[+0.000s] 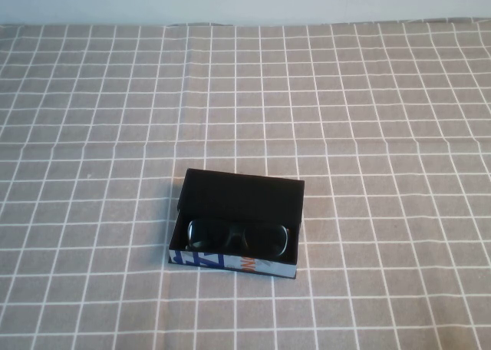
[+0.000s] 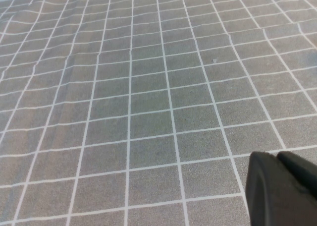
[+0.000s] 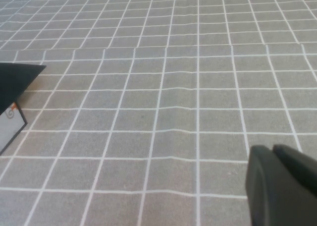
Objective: Take glasses out of glasses case
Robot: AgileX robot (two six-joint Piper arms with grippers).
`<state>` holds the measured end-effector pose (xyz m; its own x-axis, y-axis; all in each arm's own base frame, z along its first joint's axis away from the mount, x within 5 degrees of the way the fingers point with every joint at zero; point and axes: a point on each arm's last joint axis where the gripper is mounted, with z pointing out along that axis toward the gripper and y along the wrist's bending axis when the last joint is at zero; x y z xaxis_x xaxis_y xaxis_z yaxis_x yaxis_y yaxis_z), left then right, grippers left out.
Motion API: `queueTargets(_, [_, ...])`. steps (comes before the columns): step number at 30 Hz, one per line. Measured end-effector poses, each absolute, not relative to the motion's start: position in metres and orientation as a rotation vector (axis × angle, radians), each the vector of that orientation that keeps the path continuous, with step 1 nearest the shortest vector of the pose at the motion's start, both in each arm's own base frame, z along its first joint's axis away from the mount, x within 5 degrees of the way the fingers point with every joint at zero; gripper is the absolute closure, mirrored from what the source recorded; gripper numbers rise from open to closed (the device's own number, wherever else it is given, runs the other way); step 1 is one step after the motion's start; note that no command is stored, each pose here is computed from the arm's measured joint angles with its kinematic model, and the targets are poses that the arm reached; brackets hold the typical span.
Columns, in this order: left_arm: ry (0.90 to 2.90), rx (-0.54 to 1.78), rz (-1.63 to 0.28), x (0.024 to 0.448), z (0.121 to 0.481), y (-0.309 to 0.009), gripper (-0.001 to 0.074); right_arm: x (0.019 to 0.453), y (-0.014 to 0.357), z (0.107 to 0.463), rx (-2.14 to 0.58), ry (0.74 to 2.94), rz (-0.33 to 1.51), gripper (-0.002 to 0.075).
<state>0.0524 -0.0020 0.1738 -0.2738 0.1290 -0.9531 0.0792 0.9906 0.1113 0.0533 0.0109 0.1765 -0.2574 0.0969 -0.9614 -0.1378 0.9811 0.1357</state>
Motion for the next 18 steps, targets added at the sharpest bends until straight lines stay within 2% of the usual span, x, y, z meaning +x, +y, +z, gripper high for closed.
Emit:
queueTargets(7, [1.85,0.151,0.048,0.052,0.174,-0.002,0.0739,0.053,0.013,0.178,0.013,1.809,0.283,0.0743])
queueTargets(18, [1.85,0.151,0.048,0.052,0.174,-0.002,0.0739,0.056,0.013,0.198,0.423,1.556,0.705,0.0743])
